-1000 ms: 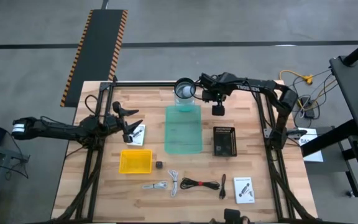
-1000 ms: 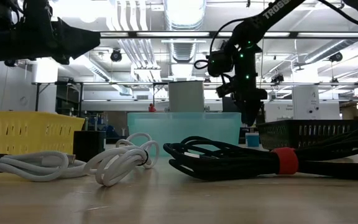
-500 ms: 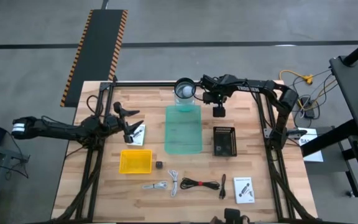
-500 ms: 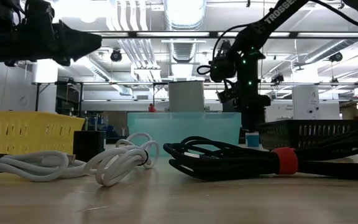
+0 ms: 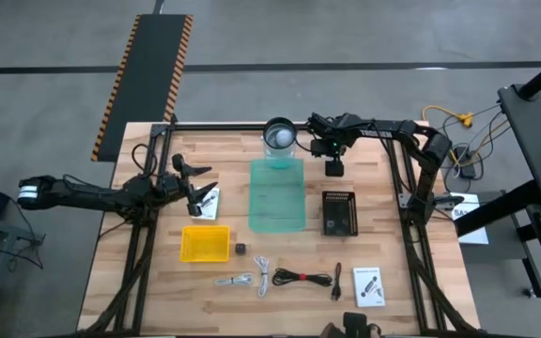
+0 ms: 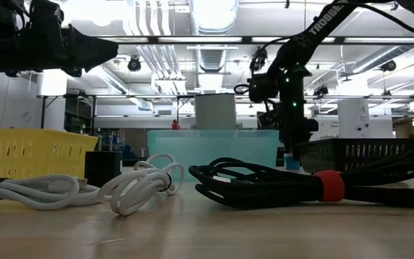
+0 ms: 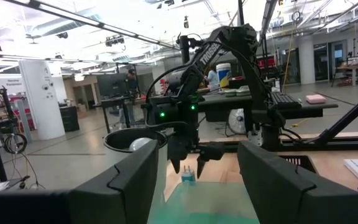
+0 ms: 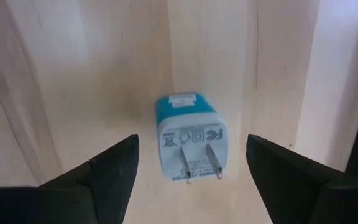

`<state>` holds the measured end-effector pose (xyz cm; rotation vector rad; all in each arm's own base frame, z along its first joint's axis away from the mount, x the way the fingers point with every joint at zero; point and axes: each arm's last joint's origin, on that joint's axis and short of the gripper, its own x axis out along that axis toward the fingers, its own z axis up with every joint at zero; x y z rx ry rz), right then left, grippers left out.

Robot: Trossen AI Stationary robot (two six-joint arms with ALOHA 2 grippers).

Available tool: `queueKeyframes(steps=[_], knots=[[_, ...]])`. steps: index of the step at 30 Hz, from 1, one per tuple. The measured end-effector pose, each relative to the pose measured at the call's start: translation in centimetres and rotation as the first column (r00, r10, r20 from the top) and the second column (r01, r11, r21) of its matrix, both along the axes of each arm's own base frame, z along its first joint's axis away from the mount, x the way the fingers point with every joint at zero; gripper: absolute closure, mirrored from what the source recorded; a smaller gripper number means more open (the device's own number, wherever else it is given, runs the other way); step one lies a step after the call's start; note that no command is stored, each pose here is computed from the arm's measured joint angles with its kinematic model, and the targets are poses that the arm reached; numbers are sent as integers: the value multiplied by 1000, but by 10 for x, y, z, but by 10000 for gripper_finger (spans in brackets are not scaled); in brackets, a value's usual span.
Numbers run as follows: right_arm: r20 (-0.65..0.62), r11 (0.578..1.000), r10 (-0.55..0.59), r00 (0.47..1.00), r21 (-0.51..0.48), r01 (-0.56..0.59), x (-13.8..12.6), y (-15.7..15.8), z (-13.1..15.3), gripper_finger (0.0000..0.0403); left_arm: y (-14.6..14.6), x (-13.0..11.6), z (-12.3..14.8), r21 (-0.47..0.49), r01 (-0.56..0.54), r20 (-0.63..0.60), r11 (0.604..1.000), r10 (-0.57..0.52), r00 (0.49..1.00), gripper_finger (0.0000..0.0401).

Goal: Pick and place items into bin
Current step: Put the blue charger adapter into the black bin

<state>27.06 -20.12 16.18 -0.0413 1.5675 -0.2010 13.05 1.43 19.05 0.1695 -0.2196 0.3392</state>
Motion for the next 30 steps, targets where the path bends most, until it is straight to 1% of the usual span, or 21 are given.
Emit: queueKeyframes(steps=[4, 7, 13, 18, 30], knots=[[11, 1000, -22, 1000, -4, 22, 0, -1, -1, 133, 0, 0, 0, 0, 0, 0, 1000, 0, 1000, 196], [16, 1000, -2, 1000, -9, 2, 1, -1, -1, 142, 0, 0, 0, 0, 0, 0, 1000, 0, 1000, 196], [24, 1000, 2, 1000, -13, -2, 2, -1, -1, 164, 0, 0, 0, 0, 0, 0, 1000, 0, 1000, 196], [42, 1000, 4, 999, 9, -4, 2, -1, -1, 190, 0, 0, 0, 0, 0, 0, 1000, 0, 1000, 196], [39, 1000, 29, 999, 10, -30, 2, -1, -1, 261, 0, 0, 0, 0, 0, 0, 1000, 0, 1000, 196]])
